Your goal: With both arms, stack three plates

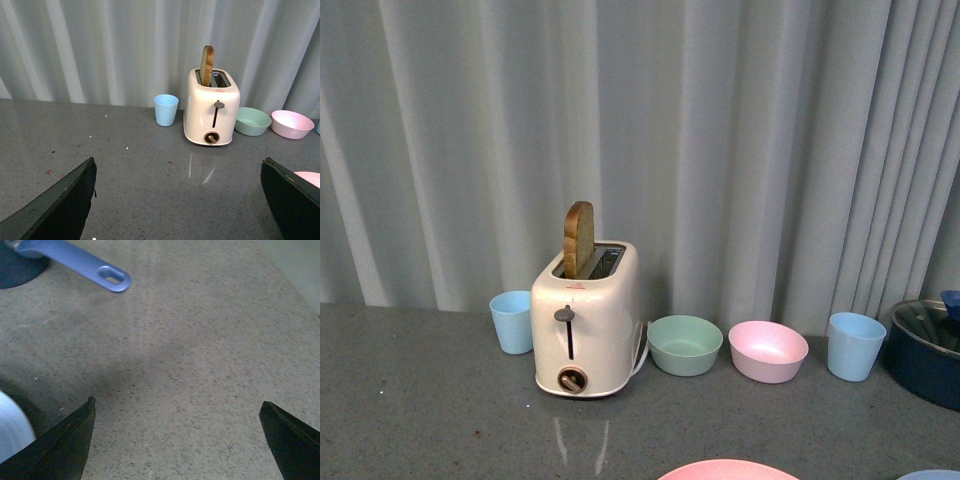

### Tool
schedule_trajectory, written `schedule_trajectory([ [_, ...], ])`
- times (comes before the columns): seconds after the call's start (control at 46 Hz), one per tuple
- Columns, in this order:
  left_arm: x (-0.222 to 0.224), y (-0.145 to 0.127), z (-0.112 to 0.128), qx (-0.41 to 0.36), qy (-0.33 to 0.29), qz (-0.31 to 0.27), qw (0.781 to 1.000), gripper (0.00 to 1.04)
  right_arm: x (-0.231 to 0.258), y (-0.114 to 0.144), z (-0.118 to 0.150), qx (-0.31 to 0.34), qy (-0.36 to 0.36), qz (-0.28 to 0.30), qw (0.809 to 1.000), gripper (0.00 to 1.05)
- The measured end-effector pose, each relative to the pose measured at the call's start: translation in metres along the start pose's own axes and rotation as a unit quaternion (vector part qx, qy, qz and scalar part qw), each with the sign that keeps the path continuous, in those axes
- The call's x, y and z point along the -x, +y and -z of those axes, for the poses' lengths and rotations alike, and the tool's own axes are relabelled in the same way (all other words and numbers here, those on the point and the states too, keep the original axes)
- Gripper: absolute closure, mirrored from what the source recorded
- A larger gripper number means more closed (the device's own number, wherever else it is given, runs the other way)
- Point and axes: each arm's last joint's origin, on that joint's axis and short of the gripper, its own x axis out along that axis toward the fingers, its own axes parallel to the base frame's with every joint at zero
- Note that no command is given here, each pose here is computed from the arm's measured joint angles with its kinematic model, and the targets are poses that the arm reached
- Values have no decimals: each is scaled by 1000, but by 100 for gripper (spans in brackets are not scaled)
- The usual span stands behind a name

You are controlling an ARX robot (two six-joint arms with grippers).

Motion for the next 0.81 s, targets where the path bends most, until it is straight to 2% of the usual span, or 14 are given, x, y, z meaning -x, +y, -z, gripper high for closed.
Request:
schedule_trajectory([
  [0.218, 0, 0, 0, 0, 0, 0, 1000, 7, -18, 45, 2, 75, 13, -76, 994, 7],
  [0.413, 0, 0, 0, 0, 0, 0, 1000, 7, -22, 73, 14, 100, 19, -127, 987, 7],
  [0.588, 0, 0, 0, 0, 0, 0, 1000, 7, -26, 85, 39, 106, 45, -157, 981, 7],
  [0.805, 0, 0, 0, 0, 0, 0, 1000, 7, -29, 92, 53, 106, 46, -185, 976, 7],
])
